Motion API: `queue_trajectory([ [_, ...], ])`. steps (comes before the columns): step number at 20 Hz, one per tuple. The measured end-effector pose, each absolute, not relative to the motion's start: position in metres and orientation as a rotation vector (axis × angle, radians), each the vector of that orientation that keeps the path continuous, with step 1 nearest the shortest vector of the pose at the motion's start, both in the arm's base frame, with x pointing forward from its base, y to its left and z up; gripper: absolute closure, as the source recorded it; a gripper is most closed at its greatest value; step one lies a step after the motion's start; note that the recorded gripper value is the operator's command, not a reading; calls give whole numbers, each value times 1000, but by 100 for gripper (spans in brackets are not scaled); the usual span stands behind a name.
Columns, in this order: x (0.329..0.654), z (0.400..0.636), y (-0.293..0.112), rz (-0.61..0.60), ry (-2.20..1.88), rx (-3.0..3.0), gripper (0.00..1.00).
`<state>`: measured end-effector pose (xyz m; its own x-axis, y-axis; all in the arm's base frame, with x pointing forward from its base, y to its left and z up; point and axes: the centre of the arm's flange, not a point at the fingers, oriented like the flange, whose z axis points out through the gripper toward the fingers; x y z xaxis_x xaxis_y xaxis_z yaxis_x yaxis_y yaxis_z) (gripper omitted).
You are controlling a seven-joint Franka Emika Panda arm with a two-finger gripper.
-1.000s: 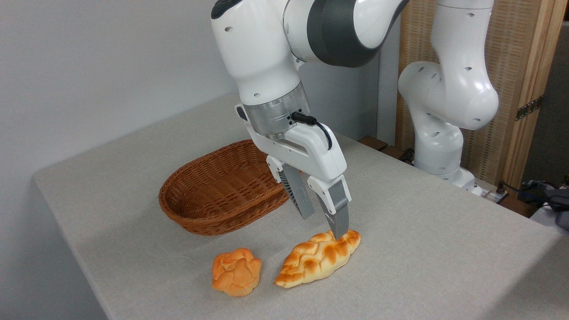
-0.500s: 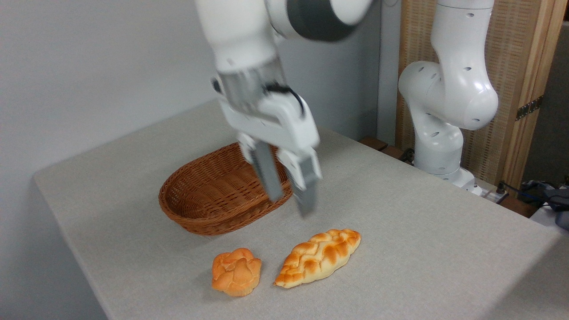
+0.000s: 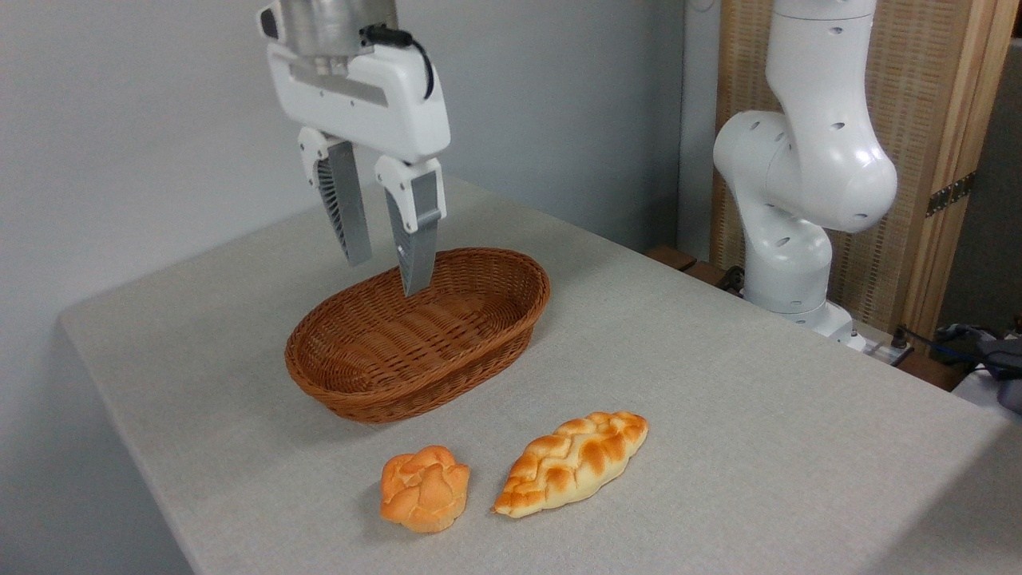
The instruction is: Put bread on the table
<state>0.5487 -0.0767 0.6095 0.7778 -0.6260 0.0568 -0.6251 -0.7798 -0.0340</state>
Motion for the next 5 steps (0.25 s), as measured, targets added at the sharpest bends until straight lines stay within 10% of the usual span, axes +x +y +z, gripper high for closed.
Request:
queue_trajectory([
  [5, 557, 602, -67, -58, 1022, -2961, 0],
])
